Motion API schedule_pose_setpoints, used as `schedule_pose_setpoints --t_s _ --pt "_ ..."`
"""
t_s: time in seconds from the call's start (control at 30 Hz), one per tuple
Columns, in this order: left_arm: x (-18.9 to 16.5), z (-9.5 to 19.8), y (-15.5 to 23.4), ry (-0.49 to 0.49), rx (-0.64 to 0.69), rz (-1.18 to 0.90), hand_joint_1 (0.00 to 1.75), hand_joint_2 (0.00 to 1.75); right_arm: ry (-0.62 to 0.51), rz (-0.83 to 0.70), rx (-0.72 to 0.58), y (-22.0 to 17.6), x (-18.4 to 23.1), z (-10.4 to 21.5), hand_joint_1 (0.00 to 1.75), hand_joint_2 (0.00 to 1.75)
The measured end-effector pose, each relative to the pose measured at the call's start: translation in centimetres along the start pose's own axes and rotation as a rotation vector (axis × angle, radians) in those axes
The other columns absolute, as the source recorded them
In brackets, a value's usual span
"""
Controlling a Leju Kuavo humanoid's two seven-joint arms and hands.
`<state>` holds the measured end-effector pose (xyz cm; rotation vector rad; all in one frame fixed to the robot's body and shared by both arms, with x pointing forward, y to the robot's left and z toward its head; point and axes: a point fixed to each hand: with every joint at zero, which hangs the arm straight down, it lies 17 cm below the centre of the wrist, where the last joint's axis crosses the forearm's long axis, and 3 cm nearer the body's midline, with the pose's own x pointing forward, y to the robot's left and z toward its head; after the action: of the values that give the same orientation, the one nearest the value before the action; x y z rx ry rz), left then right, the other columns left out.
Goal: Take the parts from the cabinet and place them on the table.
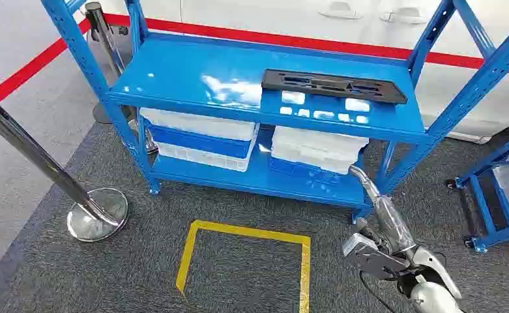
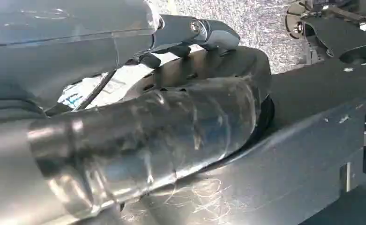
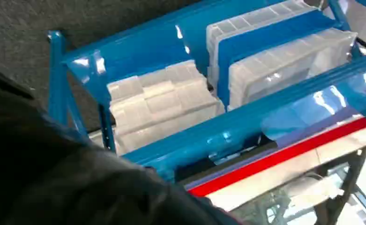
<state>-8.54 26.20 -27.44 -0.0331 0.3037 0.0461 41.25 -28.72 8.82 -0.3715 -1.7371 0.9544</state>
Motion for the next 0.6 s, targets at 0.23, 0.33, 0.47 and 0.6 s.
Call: schedule_pose_setpoints --t_s 0.23,0.33,0.47,0.6 --pt "-0.27 -0.04 -0.22 0.005 -0.005 -0.001 0.0 0.0 0.006 0.003 0.014 0.39 -0.24 0.44 0.0 0.0" --pt "-0.28 -0.04 -0.19 0.005 -0.004 -0.001 0.0 0.0 0.007 0.003 0.015 0.42 -0.27 0.49 0.0 0.0" --pt "-0.18 -0.02 0.0 0.004 -0.002 0.0 0.0 0.0 0.006 0.002 0.013 0.35 -0.24 0.43 0.0 0.0" --pt "-0.09 -0.01 0.05 0.002 -0.001 -0.001 0.0 0.0 0.008 -0.001 0.019 0.62 -0.22 0.52 0.0 0.0"
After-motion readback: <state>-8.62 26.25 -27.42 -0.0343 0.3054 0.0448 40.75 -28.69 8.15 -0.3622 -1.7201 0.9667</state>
